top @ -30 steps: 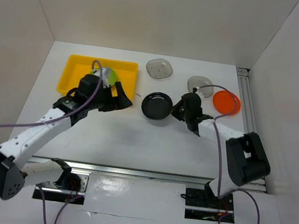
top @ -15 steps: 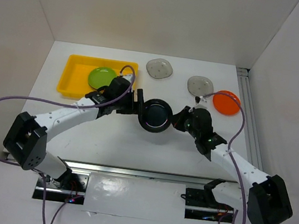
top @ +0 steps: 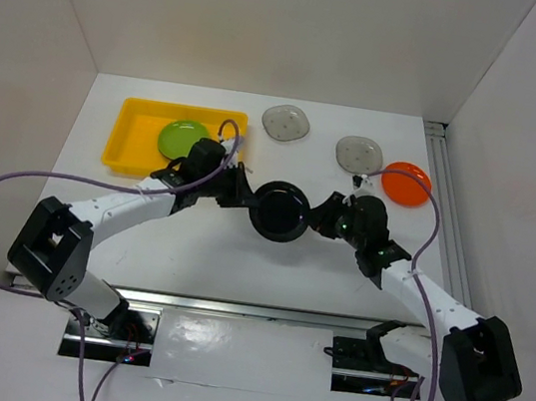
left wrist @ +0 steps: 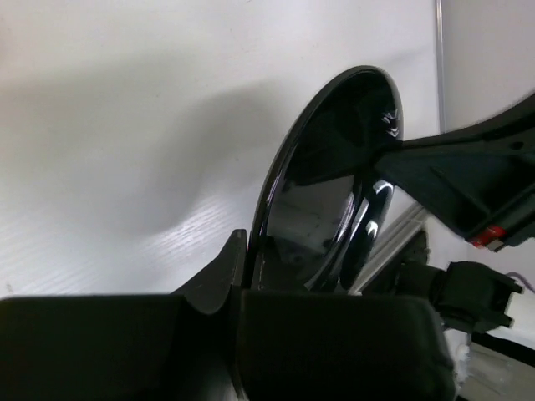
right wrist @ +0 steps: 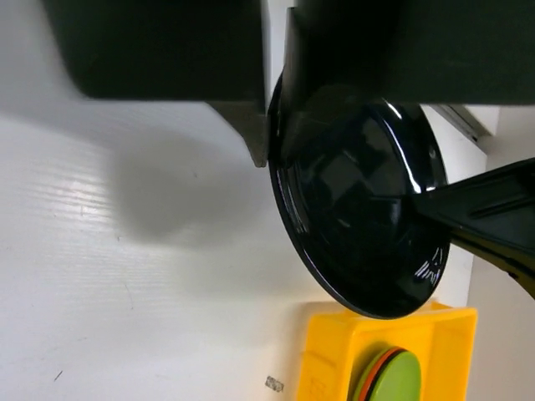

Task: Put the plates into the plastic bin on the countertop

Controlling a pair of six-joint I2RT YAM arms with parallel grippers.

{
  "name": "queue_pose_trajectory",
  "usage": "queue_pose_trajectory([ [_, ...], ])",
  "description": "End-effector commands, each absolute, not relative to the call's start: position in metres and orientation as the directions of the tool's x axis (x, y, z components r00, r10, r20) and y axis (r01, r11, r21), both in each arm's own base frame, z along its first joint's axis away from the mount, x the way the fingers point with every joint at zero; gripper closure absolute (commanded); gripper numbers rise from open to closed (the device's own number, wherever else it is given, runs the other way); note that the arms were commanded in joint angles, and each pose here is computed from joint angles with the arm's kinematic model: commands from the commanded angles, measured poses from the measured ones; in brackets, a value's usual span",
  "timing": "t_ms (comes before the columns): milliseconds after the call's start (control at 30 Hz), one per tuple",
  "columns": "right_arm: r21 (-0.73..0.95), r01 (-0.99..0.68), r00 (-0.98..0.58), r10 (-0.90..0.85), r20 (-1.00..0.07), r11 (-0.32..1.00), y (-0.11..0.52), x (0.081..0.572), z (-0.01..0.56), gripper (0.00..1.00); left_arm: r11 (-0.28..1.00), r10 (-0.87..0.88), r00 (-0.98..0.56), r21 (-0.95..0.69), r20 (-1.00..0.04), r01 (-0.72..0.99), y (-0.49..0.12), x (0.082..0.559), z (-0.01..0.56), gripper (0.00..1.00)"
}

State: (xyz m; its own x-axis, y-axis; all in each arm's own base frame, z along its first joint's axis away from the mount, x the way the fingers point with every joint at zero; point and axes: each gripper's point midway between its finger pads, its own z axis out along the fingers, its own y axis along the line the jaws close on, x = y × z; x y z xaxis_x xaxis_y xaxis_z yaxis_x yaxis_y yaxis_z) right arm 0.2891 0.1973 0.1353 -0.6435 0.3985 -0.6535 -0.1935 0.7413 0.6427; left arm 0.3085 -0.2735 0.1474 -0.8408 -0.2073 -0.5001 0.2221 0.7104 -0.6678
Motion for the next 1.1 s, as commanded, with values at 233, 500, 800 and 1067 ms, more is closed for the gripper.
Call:
queue_pose_trajectory([
  [233, 0.578, -0.081, -0.527, 0.458, -0.716, 0.812, 0.163, 0.297, 0.155, 0.00, 0.728, -0.625, -0.598, -0.651, -0.502, -0.215, -0.137, 0.416, 0.186, 1.00],
  [500, 0.559, -0.078, -0.568, 0.424, -0.706, 0.826, 0.156, 0.279, 0.132, 0.00, 0.483, -0.858, -0.396, -0.775, -0.327, -0.407, -0.007, 0.486, 0.169, 1.00],
  [800, 0.575, -0.143, -0.487, 0.449, -0.749, 0.805, 0.151, 0.269, 0.140, 0.00, 0.464, -0.871, -0.385, -0.767, -0.304, -0.443, 0.036, 0.512, 0.134, 1.00],
  [1067, 0.560, -0.050, -0.476, 0.473, -0.742, 0.827, 0.137, 0.274, 0.138, 0.00, 0.481, -0.863, -0.424, -0.707, -0.275, -0.518, 0.025, 0.514, 0.109, 0.27],
])
